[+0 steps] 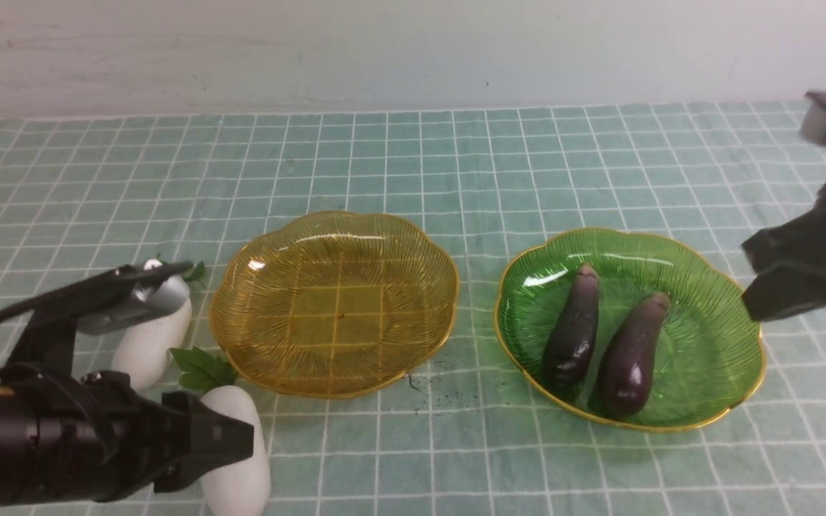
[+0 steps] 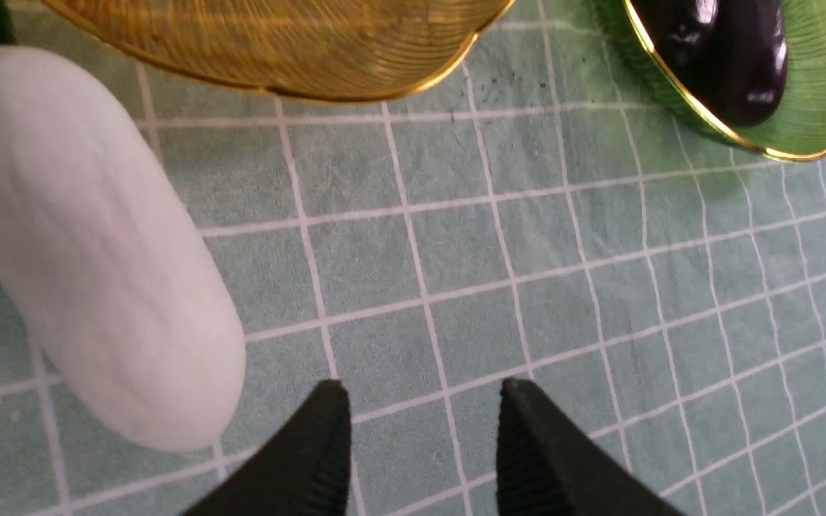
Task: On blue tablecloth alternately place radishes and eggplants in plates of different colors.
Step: 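Pick up the white radish and place it in the left plate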
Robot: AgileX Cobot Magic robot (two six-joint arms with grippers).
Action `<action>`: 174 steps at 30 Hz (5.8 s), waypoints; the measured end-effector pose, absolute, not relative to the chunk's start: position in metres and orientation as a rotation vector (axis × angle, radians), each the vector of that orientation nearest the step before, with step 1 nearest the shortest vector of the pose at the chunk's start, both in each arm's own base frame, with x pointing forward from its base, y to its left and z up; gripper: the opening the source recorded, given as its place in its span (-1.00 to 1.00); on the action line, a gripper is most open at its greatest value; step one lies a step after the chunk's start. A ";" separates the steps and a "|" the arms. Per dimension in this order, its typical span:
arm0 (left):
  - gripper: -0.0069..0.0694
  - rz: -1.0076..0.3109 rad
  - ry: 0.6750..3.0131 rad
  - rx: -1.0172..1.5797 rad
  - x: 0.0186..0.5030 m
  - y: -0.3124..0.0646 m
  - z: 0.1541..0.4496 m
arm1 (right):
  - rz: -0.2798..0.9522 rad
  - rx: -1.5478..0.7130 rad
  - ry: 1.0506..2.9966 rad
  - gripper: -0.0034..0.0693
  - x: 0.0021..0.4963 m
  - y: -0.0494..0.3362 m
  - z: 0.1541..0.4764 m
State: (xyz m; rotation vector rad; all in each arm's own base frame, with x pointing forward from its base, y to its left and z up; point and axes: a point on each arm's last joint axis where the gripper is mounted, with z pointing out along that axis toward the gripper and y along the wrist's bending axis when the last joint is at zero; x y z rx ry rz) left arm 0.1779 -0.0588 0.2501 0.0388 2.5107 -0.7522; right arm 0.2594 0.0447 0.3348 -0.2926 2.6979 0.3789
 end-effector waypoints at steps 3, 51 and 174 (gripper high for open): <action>0.10 -0.676 2.554 -0.020 0.180 -0.054 0.256 | 0.342 -0.313 2.562 -0.86 0.224 0.041 0.371; 0.57 -0.477 2.690 -0.178 0.243 -0.045 0.189 | 0.252 -0.393 2.500 -0.87 0.108 0.029 0.336; -0.72 -0.219 2.950 -0.159 0.330 0.023 0.233 | 0.165 -0.333 2.344 -0.87 0.126 0.024 0.328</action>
